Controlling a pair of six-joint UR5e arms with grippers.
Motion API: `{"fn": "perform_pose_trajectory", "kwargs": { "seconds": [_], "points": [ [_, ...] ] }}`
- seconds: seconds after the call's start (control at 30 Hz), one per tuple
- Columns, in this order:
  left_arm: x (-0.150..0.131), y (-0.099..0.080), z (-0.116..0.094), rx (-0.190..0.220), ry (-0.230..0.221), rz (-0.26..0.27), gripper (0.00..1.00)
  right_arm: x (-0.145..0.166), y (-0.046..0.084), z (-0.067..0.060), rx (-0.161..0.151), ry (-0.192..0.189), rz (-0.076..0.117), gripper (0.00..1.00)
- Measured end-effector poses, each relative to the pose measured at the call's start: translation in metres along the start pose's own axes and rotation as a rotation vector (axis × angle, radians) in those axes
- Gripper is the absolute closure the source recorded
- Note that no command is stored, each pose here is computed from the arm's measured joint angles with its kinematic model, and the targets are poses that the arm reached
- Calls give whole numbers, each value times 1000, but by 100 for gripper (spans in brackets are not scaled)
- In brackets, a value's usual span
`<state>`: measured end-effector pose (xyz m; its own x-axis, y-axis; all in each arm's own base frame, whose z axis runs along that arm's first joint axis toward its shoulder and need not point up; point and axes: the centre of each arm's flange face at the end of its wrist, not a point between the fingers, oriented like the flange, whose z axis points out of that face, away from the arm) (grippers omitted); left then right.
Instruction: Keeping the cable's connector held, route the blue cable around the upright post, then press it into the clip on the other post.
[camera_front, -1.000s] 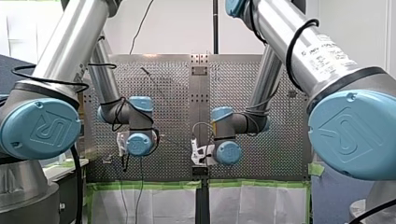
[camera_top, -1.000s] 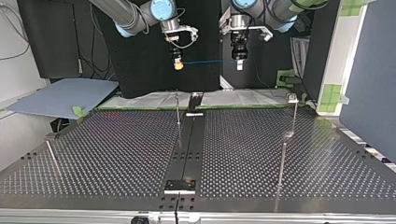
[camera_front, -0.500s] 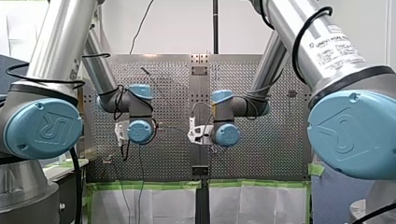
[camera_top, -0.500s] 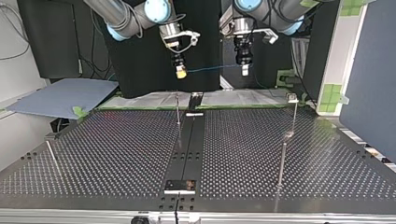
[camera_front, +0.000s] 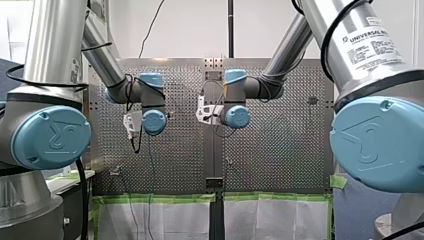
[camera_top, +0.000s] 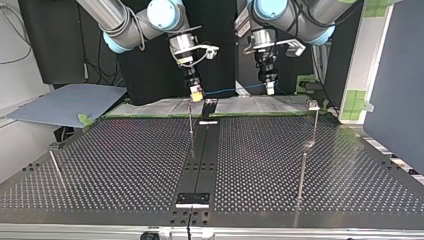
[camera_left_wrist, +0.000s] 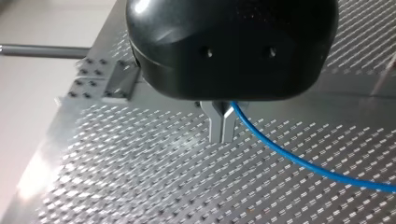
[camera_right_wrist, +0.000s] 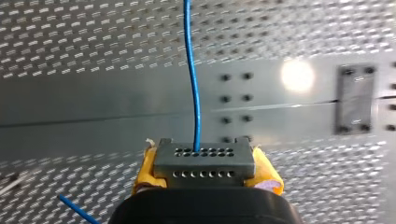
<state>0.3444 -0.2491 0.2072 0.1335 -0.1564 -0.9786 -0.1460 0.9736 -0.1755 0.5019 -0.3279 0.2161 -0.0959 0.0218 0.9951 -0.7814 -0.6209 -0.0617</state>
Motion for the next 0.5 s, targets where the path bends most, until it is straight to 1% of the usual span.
{"fn": "perform_pose_trajectory", "kwargs": {
  "seconds": [0.17, 0.27, 0.3, 0.4, 0.5],
  "points": [
    [-22, -1, 12, -29, -29, -19, 100, 36, -6, 9, 13, 51, 8, 100],
    [-37, -2, 20, -42, -49, -33, 100, 61, -9, 16, 23, 92, 16, 100],
    [-44, -2, 23, -47, -57, -41, 100, 69, -10, 18, 27, 107, 21, 100],
    [-62, -4, 30, -59, -80, -64, 100, 85, -12, 25, 38, 136, 38, 100],
    [-80, -4, 37, -74, -103, -81, 100, 95, -14, 31, 48, 152, 51, 100]
  ]
}}
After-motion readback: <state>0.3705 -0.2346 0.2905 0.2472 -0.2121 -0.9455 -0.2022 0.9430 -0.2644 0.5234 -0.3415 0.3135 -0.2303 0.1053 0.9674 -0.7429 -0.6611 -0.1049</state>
